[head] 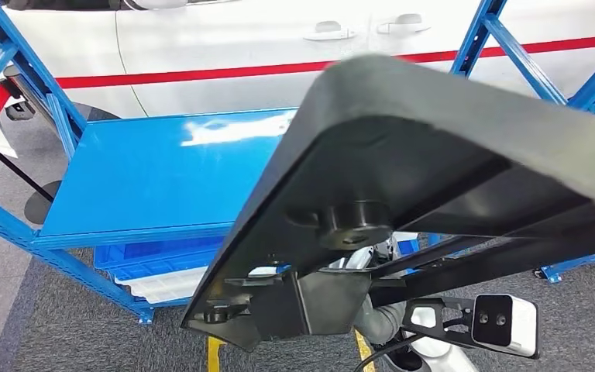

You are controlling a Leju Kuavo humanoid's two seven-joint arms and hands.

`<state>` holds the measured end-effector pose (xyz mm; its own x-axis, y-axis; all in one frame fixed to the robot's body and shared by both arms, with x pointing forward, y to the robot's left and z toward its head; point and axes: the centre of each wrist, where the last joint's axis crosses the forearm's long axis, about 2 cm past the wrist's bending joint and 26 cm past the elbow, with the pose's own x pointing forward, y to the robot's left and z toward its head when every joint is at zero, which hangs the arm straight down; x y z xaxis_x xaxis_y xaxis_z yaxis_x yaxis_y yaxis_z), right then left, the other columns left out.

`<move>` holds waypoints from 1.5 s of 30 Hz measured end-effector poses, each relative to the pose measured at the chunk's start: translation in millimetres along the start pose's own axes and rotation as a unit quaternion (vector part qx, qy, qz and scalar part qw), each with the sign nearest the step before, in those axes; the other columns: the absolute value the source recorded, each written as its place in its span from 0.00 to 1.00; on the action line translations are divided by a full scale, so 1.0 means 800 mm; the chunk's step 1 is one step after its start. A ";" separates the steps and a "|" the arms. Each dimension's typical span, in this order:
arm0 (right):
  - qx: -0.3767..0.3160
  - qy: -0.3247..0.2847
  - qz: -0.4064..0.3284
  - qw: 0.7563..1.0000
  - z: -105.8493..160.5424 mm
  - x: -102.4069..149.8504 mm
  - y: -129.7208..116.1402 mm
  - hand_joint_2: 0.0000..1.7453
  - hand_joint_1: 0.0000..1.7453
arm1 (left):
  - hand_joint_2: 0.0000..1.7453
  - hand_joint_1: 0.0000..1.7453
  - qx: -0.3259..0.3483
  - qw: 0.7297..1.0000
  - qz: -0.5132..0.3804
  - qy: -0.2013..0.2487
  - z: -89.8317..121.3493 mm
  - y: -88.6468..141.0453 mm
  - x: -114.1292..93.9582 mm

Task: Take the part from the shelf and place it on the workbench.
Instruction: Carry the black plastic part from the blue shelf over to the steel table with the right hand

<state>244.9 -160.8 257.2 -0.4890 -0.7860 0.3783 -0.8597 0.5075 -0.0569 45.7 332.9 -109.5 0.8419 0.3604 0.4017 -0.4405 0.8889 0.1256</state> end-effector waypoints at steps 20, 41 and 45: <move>-0.013 0.023 0.013 1.000 0.025 0.006 -0.022 1.00 0.97 | 0.00 0.00 -0.022 1.000 -0.018 -0.005 0.001 -0.009 0.001; -0.031 0.012 0.023 0.999 0.022 0.011 -0.024 1.00 0.97 | 0.00 0.00 -0.030 0.998 -0.045 -0.013 -0.003 0.003 0.009; -0.032 0.011 0.024 0.999 0.024 0.013 -0.023 1.00 0.97 | 0.00 0.00 -0.029 0.998 -0.049 -0.010 -0.003 0.004 0.010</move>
<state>252.5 -185.0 244.3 -0.5256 -0.7526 0.3967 -0.8238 0.5666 -0.0165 51.4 339.3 -108.4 0.8736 0.2661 0.4075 -0.3374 0.9345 0.1131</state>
